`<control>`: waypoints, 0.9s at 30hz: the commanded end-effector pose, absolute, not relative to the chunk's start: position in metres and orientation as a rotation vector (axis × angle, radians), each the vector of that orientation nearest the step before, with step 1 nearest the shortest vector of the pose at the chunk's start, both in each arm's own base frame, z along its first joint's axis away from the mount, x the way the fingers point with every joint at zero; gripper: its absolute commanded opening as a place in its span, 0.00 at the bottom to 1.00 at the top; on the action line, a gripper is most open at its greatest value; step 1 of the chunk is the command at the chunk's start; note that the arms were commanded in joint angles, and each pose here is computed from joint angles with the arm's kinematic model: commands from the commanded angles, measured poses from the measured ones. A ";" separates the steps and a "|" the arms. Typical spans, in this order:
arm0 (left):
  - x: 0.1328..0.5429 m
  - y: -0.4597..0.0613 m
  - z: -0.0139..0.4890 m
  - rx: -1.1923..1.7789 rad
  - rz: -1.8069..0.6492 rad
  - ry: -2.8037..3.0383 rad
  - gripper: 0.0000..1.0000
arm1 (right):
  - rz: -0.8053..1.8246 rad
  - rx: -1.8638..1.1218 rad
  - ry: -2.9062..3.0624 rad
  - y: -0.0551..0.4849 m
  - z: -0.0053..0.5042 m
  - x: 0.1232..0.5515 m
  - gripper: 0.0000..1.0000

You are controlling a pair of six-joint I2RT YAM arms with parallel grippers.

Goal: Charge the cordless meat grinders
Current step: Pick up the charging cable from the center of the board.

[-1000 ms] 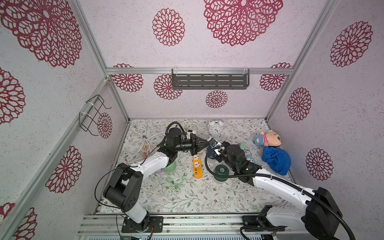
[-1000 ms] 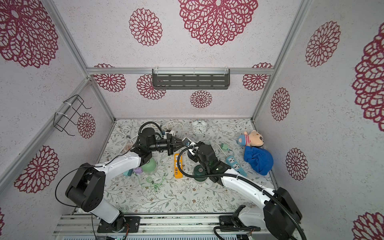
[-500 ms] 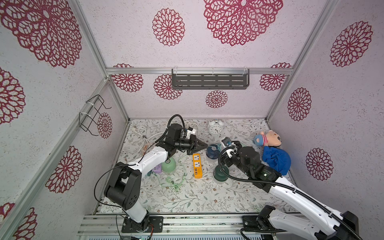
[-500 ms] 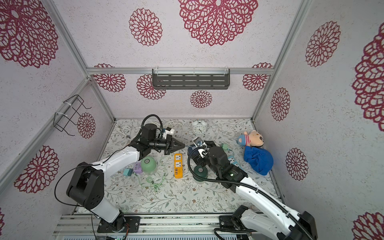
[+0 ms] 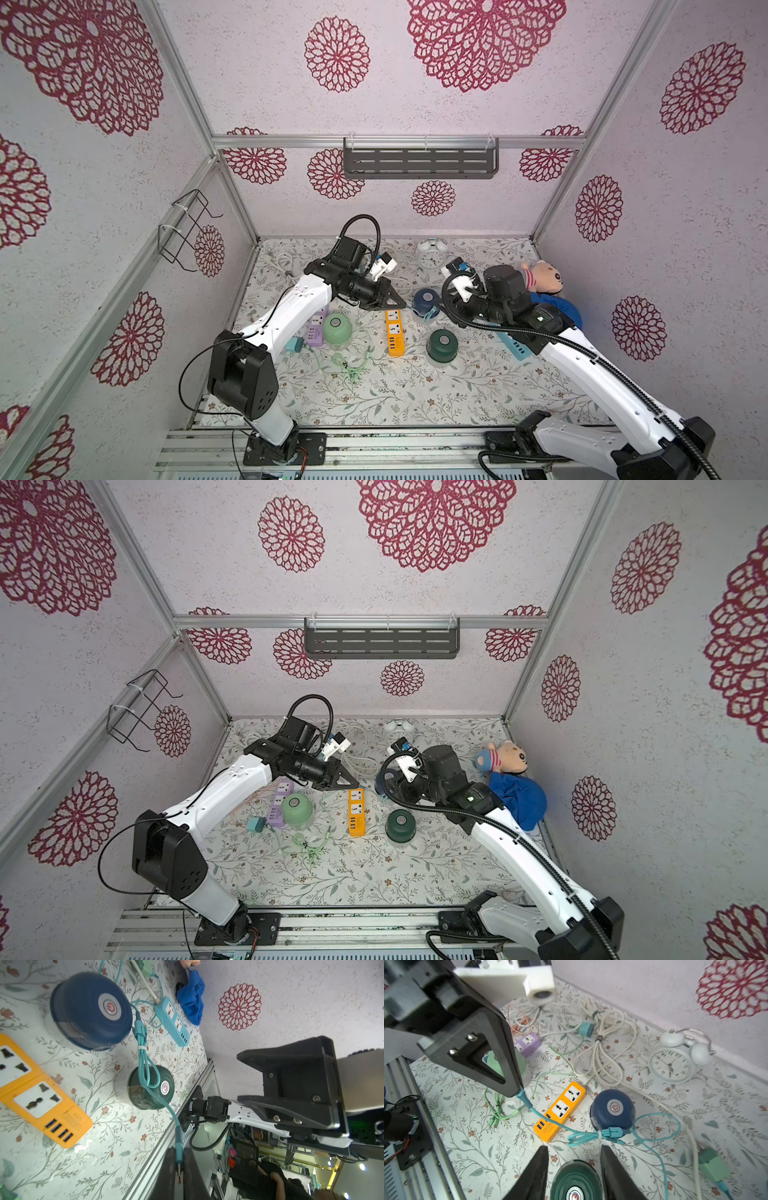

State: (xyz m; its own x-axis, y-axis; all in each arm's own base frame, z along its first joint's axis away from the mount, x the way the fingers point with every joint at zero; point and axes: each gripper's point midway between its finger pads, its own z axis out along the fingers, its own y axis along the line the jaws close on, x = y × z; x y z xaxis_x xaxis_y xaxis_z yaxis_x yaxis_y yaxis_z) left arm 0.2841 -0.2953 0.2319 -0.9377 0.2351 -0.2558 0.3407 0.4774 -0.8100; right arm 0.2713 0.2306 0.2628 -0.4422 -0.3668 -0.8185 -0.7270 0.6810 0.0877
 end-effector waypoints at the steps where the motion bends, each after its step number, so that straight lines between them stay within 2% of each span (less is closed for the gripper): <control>1: 0.272 -0.291 0.236 0.580 -1.484 2.609 0.00 | 0.598 -0.933 2.028 0.249 0.269 0.262 0.43; 7: 0.271 -0.294 0.246 0.580 -1.524 2.593 0.00 | 0.569 -1.031 1.999 0.272 0.261 0.261 0.37; 27: 0.268 -0.295 0.248 0.574 -1.590 2.597 0.00 | 0.575 -1.170 1.985 0.305 0.252 0.254 0.34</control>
